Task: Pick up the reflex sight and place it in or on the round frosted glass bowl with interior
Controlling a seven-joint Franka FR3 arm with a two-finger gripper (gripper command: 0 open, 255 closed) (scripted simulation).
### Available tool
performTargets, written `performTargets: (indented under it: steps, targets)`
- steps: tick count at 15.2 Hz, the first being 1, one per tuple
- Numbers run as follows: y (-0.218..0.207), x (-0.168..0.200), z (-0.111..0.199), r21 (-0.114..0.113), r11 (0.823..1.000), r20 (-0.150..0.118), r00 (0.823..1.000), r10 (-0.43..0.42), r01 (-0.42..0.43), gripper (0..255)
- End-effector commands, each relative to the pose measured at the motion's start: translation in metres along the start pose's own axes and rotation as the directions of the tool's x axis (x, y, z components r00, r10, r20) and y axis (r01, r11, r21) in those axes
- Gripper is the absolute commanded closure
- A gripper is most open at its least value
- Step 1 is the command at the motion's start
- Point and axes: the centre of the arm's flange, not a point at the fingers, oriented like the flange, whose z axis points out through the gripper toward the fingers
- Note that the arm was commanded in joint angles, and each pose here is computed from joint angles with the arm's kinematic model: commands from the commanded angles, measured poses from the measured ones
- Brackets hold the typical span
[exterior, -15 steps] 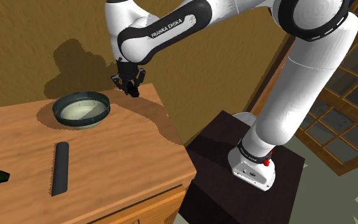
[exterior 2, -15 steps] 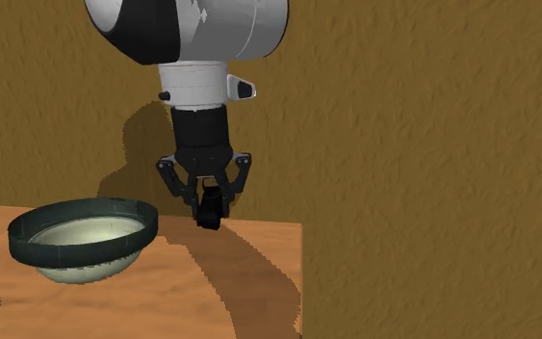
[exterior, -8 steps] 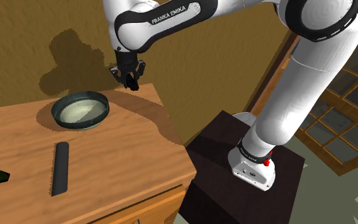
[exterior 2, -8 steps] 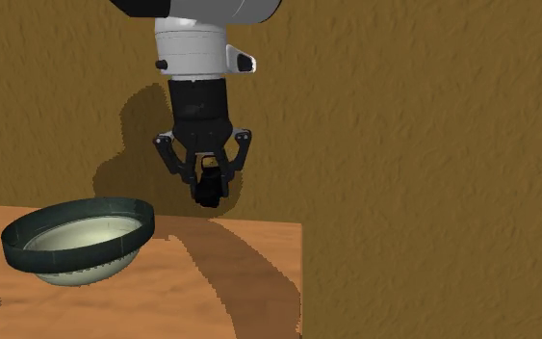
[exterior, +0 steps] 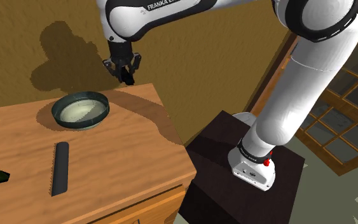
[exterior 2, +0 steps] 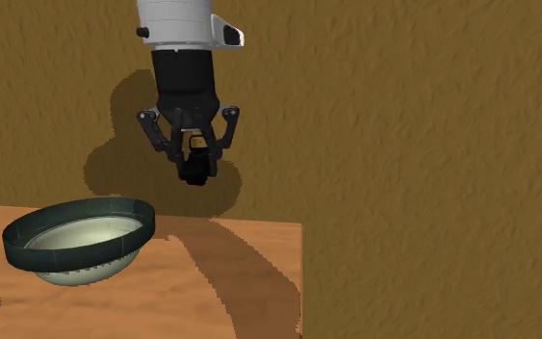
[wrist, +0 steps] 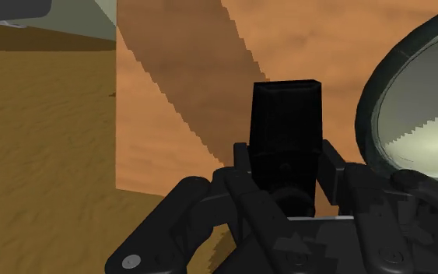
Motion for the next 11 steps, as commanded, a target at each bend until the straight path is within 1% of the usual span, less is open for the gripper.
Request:
performTargets:
  steps: [1, 9, 10, 11]
  targets:
    - [-0.023, 0.002, 0.0, 0.0, 1.0, 0.0, 1.0, 0.001, -0.001, 255]
    - [-0.128, 0.009, 0.004, 0.0, 1.0, 0.0, 1.0, 0.001, -0.001, 255]
    - [-0.139, 0.009, 0.005, 0.0, 1.0, 0.0, 1.0, 0.001, -0.001, 255]
    - [-0.139, 0.009, 0.01, 0.0, 1.0, 0.0, 1.0, 0.001, -0.001, 255]
